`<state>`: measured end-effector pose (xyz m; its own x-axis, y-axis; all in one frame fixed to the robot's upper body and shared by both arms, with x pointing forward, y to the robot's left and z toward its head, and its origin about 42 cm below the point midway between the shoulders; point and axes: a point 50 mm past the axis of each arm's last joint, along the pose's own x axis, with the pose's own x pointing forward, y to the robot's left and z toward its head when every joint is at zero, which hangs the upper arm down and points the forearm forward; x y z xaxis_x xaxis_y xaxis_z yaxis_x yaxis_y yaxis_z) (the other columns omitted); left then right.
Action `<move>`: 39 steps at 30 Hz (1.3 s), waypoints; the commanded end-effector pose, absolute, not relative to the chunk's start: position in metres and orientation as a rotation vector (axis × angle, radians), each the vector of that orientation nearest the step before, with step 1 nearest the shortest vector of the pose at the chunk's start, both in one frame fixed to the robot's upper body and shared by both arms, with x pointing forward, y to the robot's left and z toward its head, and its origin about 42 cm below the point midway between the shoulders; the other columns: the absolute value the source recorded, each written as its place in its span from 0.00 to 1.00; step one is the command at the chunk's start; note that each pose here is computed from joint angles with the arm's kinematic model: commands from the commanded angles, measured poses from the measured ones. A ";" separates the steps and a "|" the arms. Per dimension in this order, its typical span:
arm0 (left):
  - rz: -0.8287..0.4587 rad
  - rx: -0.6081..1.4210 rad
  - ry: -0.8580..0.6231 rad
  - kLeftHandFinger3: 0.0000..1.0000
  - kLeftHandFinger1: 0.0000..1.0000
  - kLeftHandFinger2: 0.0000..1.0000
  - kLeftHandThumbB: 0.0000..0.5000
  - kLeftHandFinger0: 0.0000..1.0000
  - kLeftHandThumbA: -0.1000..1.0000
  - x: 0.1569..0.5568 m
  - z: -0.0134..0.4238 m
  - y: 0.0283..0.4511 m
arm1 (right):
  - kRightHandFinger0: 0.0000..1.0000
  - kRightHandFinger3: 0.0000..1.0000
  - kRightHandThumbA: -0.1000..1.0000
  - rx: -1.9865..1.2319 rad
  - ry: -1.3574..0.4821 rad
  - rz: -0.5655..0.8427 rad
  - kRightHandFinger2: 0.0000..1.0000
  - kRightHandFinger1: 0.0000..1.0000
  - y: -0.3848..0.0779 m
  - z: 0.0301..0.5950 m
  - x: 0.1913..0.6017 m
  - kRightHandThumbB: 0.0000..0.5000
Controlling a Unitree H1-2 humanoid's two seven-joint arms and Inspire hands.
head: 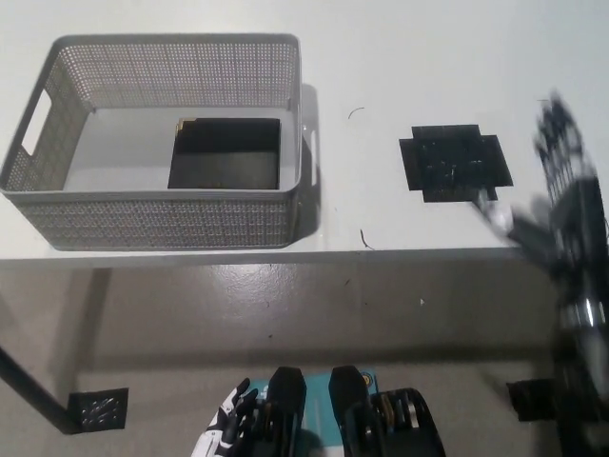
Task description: A notebook is kept standing on the table on the right hand side and a container is kept on the left hand side and the robot uses its right hand to grab the notebook and places it in the container
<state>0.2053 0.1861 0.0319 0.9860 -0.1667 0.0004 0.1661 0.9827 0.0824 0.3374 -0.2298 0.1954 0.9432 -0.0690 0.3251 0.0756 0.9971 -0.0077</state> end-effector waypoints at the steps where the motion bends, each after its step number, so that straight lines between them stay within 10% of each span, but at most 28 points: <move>1: -0.160 0.081 -0.039 1.00 1.00 1.00 0.30 1.00 1.00 0.211 0.037 0.195 | 1.00 1.00 1.00 -0.060 -0.716 0.152 1.00 1.00 -0.209 0.215 0.168 0.83; 9: -0.146 0.061 -0.064 1.00 1.00 1.00 0.31 1.00 1.00 0.218 0.041 0.200 | 1.00 1.00 1.00 -0.018 -0.430 0.150 1.00 1.00 -0.189 0.135 0.154 0.93; 16: -0.138 0.067 -0.075 1.00 1.00 1.00 0.31 1.00 1.00 0.222 0.042 0.202 | 1.00 1.00 1.00 -0.012 -0.212 0.177 1.00 1.00 -0.185 0.070 0.169 0.83; 39: -0.073 0.042 -0.098 1.00 1.00 1.00 0.33 1.00 1.00 0.231 0.052 0.207 | 1.00 1.00 1.00 -0.035 -0.150 0.208 1.00 1.00 -0.196 0.044 0.213 0.81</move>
<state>0.2306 0.2059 0.0430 0.9939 -0.0969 0.0525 0.0931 0.9931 0.0714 0.2100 -0.1963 0.0356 0.9799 0.1891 0.0634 -0.1859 0.9811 -0.0533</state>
